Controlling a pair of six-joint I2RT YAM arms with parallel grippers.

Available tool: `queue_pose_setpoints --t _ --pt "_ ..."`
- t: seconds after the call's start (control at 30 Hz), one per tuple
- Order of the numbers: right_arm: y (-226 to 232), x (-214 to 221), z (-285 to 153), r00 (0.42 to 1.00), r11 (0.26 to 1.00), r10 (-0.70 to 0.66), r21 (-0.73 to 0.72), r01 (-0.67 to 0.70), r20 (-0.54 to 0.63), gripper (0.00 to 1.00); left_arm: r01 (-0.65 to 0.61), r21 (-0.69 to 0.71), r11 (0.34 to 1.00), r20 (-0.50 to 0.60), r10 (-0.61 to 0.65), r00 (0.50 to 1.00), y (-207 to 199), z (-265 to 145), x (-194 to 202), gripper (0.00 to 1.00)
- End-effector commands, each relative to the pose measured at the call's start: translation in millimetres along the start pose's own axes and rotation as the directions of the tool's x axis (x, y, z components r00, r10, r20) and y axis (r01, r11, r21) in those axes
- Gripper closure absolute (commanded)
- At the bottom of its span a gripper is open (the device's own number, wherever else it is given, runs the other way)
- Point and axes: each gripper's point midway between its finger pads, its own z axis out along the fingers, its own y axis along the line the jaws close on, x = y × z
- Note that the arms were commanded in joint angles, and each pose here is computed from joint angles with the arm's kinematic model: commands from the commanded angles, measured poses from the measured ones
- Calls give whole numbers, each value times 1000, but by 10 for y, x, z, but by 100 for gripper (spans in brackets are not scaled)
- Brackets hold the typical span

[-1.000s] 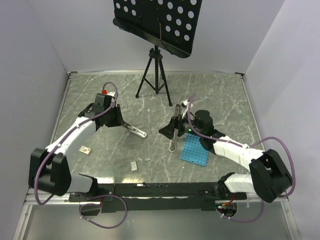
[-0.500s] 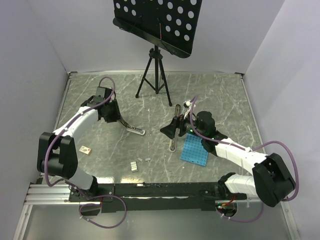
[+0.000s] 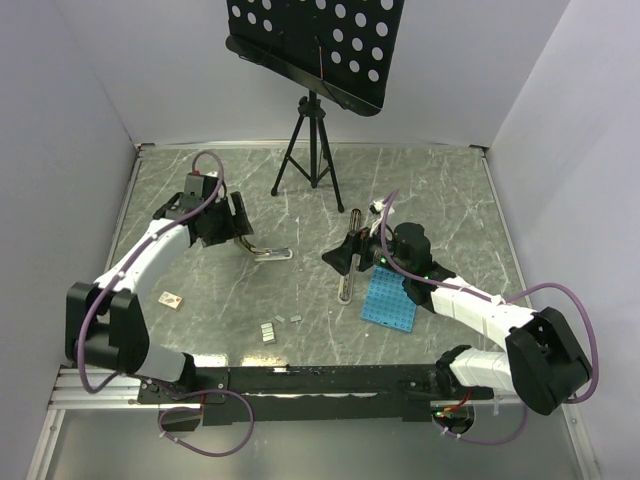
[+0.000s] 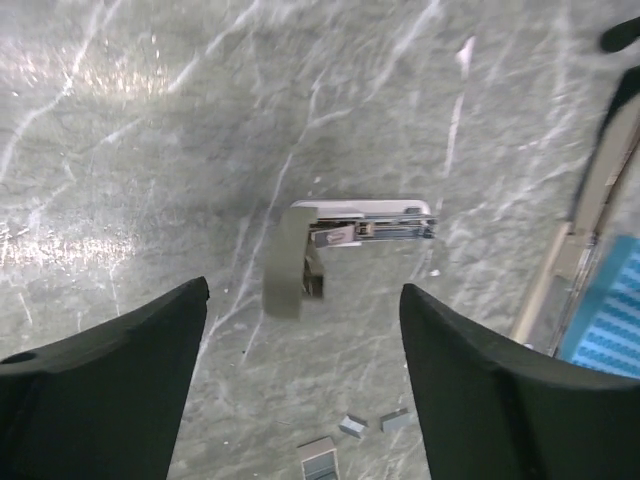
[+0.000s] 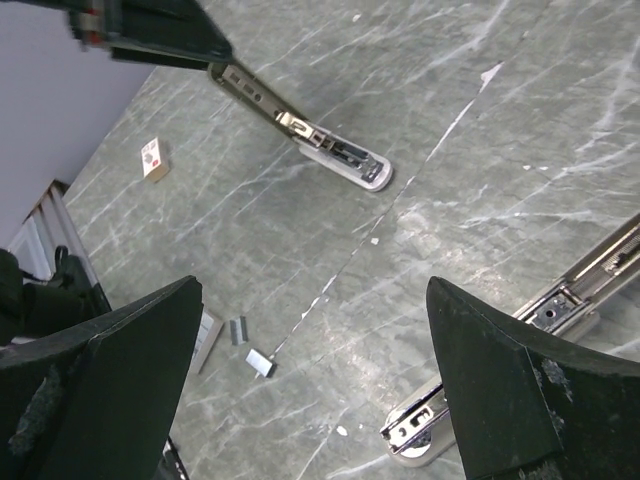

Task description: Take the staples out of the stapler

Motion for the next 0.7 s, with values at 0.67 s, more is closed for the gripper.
queue_pose_setpoints --t 0.67 --pt "-500 -49 -544 982 896 142 437 -75 -124 0 -225 269 936 509 60 859 -358 -1362 -225 3"
